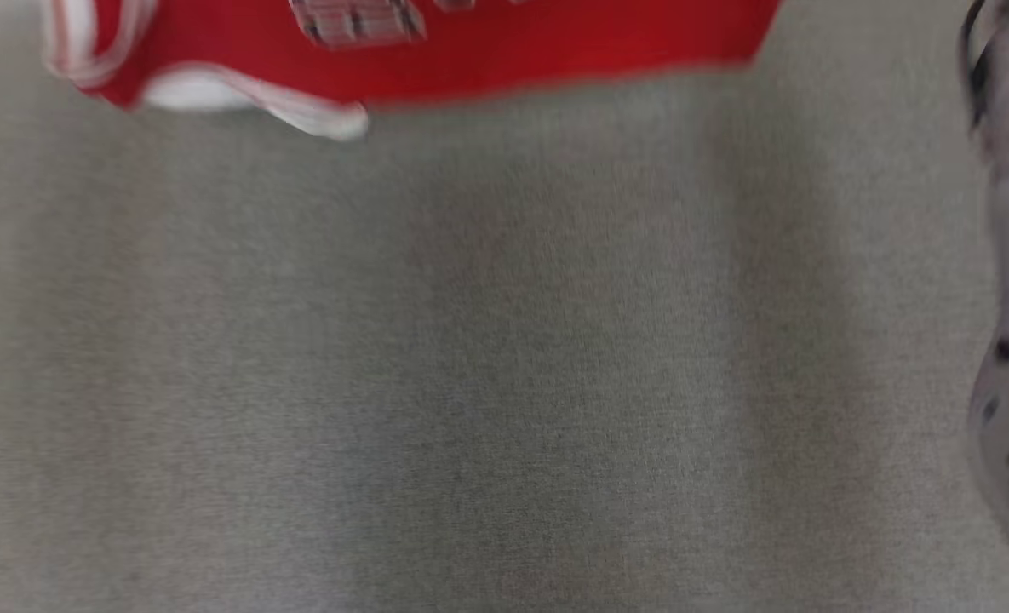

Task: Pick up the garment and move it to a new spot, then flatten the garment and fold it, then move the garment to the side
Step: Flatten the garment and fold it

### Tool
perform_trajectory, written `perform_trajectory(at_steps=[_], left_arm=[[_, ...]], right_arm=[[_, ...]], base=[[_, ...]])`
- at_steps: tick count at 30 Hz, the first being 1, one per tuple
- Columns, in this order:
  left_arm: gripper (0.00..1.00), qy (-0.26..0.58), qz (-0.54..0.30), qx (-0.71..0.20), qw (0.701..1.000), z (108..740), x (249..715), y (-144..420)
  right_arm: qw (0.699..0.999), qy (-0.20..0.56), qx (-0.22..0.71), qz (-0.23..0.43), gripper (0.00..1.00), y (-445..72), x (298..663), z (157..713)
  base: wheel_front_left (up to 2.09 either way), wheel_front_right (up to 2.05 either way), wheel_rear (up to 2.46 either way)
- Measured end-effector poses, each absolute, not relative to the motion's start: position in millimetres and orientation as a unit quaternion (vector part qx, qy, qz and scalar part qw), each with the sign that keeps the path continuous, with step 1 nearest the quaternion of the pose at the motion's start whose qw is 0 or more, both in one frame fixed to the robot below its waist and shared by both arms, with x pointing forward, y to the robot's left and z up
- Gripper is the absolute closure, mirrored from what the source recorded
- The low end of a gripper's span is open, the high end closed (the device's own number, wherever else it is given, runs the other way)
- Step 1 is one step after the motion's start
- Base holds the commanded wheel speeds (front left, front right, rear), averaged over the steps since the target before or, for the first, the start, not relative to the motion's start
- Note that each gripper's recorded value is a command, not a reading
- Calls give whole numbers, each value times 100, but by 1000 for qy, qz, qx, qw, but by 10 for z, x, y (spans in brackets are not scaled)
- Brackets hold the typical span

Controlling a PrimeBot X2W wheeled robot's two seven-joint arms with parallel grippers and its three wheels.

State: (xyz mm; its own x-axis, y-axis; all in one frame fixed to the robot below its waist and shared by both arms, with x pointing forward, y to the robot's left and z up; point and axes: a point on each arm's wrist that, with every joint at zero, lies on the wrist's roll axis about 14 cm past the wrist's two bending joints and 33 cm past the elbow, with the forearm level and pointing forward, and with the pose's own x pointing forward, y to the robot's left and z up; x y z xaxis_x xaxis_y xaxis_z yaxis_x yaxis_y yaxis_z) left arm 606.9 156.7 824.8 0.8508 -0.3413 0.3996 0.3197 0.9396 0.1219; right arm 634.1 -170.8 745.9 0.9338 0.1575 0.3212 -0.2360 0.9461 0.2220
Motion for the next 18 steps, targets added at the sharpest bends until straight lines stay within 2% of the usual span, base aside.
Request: perform_trajectory(at_steps=[5,11,18], left_arm=[[100,-248,-187,32,950,8500,6476,1298],[100,-255,-194,26,947,8371,6916,1124],[100,-253,-200,19,946,8135,7204,1005]], right_arm=[[968,-166,167,86,100,-1811,6744,7687],[974,-157,151,60,100,-1920,7098,7580],[980,-139,136,34,100,-2086,7310,7317]], base=[[0,0,0],[0,0,0],[0,0,0]])
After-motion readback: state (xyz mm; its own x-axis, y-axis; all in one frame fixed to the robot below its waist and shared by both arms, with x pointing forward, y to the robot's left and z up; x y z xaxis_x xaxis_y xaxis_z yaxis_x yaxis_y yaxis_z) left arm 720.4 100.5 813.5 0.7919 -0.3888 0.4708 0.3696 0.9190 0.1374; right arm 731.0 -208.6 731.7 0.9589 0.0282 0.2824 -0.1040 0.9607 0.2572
